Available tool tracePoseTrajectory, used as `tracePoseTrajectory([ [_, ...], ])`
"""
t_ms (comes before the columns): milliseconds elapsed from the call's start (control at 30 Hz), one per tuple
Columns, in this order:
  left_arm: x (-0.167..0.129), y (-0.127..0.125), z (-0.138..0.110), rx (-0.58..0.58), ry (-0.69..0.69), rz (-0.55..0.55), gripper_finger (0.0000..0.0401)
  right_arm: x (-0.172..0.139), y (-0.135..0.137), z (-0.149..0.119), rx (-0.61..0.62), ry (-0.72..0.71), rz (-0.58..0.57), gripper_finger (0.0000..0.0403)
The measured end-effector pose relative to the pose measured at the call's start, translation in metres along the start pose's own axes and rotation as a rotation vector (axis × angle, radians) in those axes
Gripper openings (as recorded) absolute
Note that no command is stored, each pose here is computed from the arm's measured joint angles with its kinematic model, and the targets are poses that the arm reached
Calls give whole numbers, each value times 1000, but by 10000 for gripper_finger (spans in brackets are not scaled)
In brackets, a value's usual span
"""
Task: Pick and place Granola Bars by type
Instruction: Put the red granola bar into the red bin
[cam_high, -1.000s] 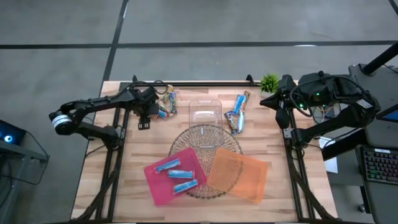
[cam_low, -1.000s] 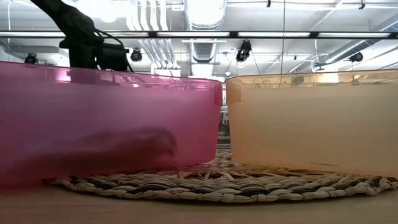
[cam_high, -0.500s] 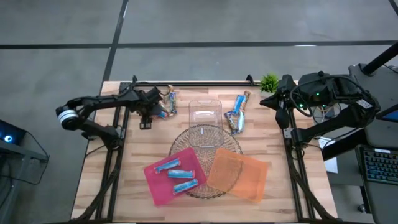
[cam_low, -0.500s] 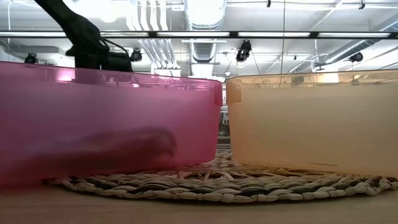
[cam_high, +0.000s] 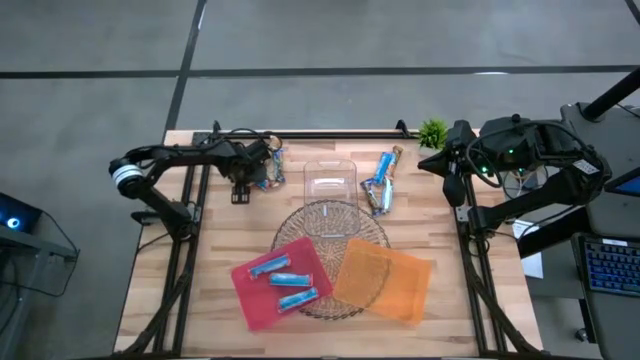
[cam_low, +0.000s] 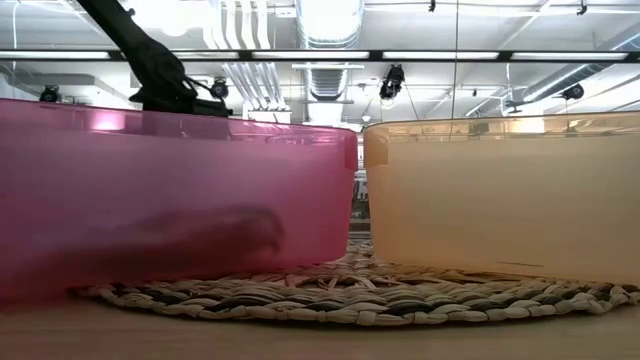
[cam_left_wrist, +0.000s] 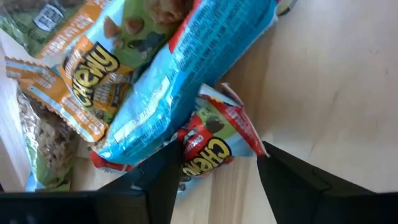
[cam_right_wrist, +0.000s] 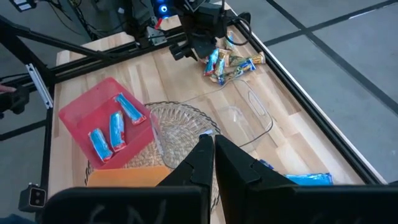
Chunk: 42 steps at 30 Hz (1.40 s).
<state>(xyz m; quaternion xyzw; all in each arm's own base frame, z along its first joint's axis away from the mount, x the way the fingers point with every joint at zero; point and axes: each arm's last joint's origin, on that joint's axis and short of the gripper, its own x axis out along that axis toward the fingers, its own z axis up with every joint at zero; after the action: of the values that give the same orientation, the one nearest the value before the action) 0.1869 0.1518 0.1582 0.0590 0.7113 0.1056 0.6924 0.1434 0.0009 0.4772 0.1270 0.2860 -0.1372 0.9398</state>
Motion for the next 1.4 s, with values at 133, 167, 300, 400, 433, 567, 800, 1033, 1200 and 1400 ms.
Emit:
tracePoseTrajectory([
  [133, 1, 1, 1, 0, 5, 1, 181, 0, 0, 0, 0, 0, 0, 8],
  [167, 1, 1, 1, 0, 6, 1, 175, 0, 0, 0, 0, 0, 0, 8],
  [300, 2, 0, 0, -4, 13, -2, 145, 0, 0, 0, 0, 0, 0, 8],
  [400, 2, 0, 1, -9, 13, -3, 119, 0, 0, 0, 0, 0, 0, 8],
  [433, 1, 0, 1, -13, 11, -2, 112, 0, 0, 0, 0, 0, 0, 8],
  [567, 0, 1, 2, -26, 9, -2, 98, 0, 0, 0, 0, 0, -1, 8],
  [800, -6, 3, 2, -41, 32, -18, 97, 0, 0, 0, 0, -1, -2, 8],
  [1033, -21, 8, 4, -101, 68, -40, 96, 0, 0, 0, -4, 0, -2, 8],
  [1200, -30, 13, 8, -107, 44, -30, 96, 0, 0, 0, -4, -1, -2, 8],
  [1400, -35, 16, 10, -111, 26, -23, 96, 0, 0, 0, -5, 0, -2, 8],
])
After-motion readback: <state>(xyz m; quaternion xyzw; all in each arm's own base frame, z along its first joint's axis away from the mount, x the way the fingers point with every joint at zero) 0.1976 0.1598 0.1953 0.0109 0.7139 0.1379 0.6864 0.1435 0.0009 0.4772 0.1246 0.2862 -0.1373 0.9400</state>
